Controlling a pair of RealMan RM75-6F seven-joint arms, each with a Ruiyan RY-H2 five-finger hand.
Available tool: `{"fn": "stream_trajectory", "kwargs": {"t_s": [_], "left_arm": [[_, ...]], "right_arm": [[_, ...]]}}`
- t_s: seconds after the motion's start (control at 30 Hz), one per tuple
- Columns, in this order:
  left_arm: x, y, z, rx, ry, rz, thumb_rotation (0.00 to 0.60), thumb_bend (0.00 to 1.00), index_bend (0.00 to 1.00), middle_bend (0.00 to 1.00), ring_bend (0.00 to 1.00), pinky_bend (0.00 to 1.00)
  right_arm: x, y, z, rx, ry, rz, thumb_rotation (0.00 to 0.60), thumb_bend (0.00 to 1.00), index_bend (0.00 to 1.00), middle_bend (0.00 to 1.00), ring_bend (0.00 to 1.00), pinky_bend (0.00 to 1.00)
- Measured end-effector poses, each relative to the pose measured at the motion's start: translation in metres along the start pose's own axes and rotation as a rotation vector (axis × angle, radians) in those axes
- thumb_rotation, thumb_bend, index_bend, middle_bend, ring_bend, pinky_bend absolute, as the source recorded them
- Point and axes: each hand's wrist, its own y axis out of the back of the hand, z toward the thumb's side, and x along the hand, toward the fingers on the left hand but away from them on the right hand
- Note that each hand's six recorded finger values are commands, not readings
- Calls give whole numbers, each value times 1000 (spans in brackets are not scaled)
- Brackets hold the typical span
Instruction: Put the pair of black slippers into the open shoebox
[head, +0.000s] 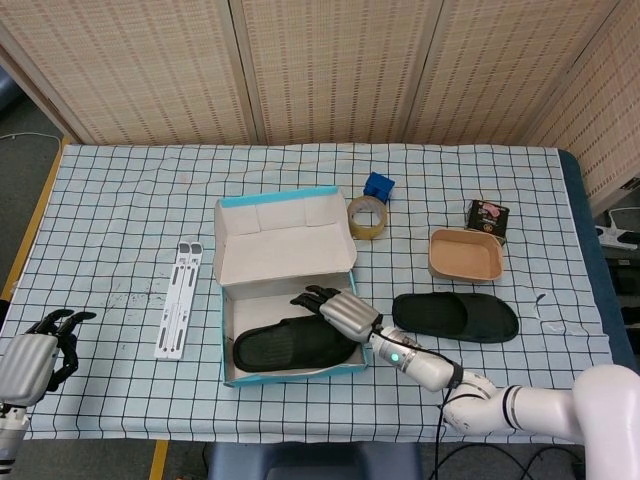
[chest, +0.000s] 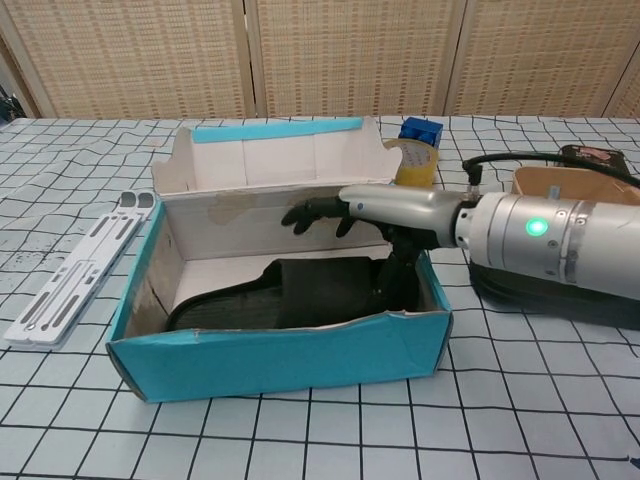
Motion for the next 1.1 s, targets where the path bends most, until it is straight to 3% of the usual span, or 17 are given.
{"fn": "stream_trajectory", "kwargs": {"t_s": [0.27, 0.4, 0.6, 0.77, 1.1], "left_arm": [[0, 0, 1, 5, -2, -3, 600, 530, 251, 196, 198, 403], [-1, 0, 1, 1, 0, 0, 600, 530, 252, 196, 199, 404], [0, 0, 0, -7, 3, -2, 600, 529, 252, 198, 198, 404], [0, 0, 0, -2, 10, -2, 600, 531, 251, 199, 198, 404], [0, -3, 2, 11, 11, -11, 600, 529, 252, 199, 198, 404]], "right_arm": [[32, 36, 4, 14, 0, -65, 600, 130, 30, 47, 0, 83], [54, 49, -5, 70, -50, -94, 600, 129, 41, 44, 0, 99], [98, 51, -34, 265, -203, -122, 600, 128, 28, 44, 0, 101], [163, 45, -74, 419, -401, -94, 600, 119, 27, 44, 0, 101], [212, 39, -106, 370, -517, -59, 600, 117, 51, 77, 0, 102]]}}
